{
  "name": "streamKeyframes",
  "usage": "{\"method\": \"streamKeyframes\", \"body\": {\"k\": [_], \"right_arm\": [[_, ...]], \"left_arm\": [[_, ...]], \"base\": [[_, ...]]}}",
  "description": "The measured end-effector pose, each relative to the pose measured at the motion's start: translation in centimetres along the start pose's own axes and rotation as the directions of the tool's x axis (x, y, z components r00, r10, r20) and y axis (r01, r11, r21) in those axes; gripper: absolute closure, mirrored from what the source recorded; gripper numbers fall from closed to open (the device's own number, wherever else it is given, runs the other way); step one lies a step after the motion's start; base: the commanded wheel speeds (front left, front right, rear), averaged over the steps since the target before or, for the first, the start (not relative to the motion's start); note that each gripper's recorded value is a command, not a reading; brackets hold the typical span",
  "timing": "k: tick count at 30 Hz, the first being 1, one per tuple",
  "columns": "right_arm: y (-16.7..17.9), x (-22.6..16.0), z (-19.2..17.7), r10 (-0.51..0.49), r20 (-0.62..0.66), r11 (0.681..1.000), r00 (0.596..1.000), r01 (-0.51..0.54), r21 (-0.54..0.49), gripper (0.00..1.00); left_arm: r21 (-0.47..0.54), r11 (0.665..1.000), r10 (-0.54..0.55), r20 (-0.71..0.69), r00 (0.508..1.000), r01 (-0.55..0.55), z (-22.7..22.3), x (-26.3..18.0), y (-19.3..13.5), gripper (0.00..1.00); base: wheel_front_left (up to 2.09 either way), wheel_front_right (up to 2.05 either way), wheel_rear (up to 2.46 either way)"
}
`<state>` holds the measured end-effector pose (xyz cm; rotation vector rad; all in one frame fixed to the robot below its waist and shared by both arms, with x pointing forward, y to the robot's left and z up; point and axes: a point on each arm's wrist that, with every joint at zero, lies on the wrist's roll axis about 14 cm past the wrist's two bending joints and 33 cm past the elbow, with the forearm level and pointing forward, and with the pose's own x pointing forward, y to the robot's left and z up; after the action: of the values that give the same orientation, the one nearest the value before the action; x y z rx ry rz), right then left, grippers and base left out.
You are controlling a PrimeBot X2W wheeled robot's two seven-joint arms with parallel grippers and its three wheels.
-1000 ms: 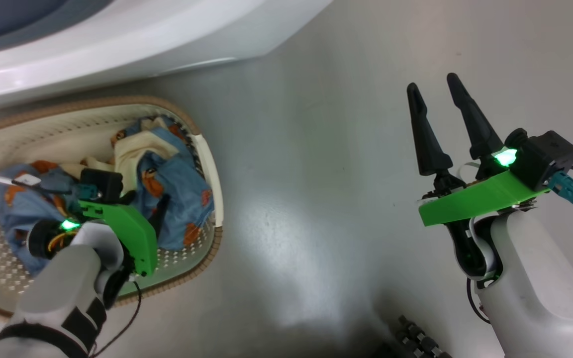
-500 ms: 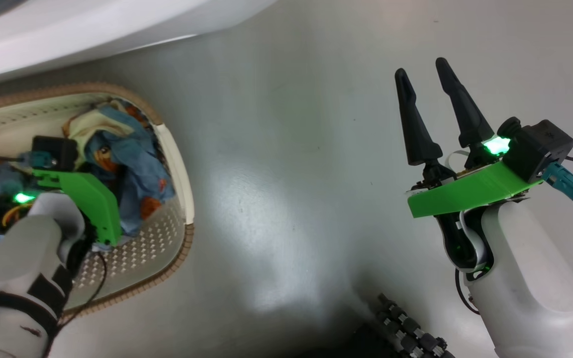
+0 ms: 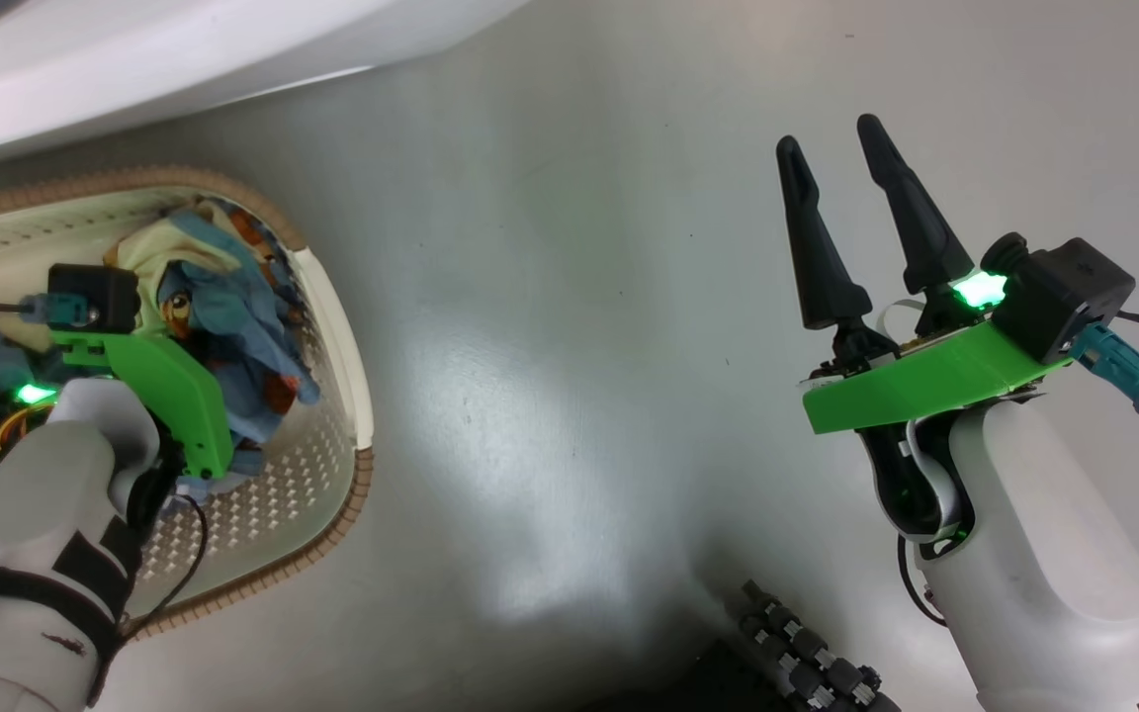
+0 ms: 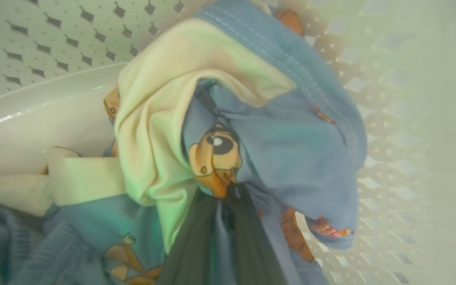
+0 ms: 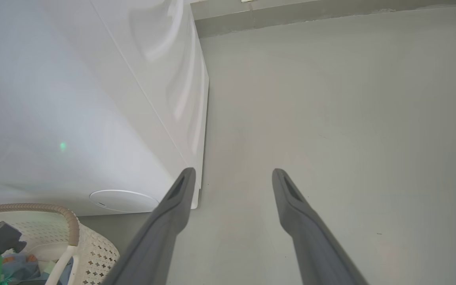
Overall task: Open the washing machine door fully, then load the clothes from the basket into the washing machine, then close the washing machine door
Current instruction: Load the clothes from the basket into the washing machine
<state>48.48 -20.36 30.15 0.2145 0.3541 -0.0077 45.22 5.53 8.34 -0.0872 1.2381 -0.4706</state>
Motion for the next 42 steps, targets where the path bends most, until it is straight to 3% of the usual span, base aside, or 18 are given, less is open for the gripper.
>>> {"method": "streamKeyframes", "body": {"k": [18,33,42], "right_arm": [[2.5,-0.5,4.6,0.069,0.096,0.998,0.993,-0.068,-0.018,0.00],[3.7,-4.3,9.5,0.110,0.188,0.994,0.976,-0.104,-0.038,0.00],[4.5,-7.7,11.8,0.130,0.242,0.991,0.962,-0.131,-0.010,0.00]], "left_arm": [[0.020,0.997,-0.077,0.184,0.980,0.075,2.6,-5.6,-3.7,1.00],[0.003,0.995,-0.096,0.388,0.916,0.103,4.1,-13.8,-6.4,1.00],[0.014,0.994,-0.101,0.522,0.847,0.110,5.6,-19.9,-8.0,1.00]], "base": [[0.00,0.00,0.00],[0.00,0.00,0.00],[0.00,0.00,0.00]]}}
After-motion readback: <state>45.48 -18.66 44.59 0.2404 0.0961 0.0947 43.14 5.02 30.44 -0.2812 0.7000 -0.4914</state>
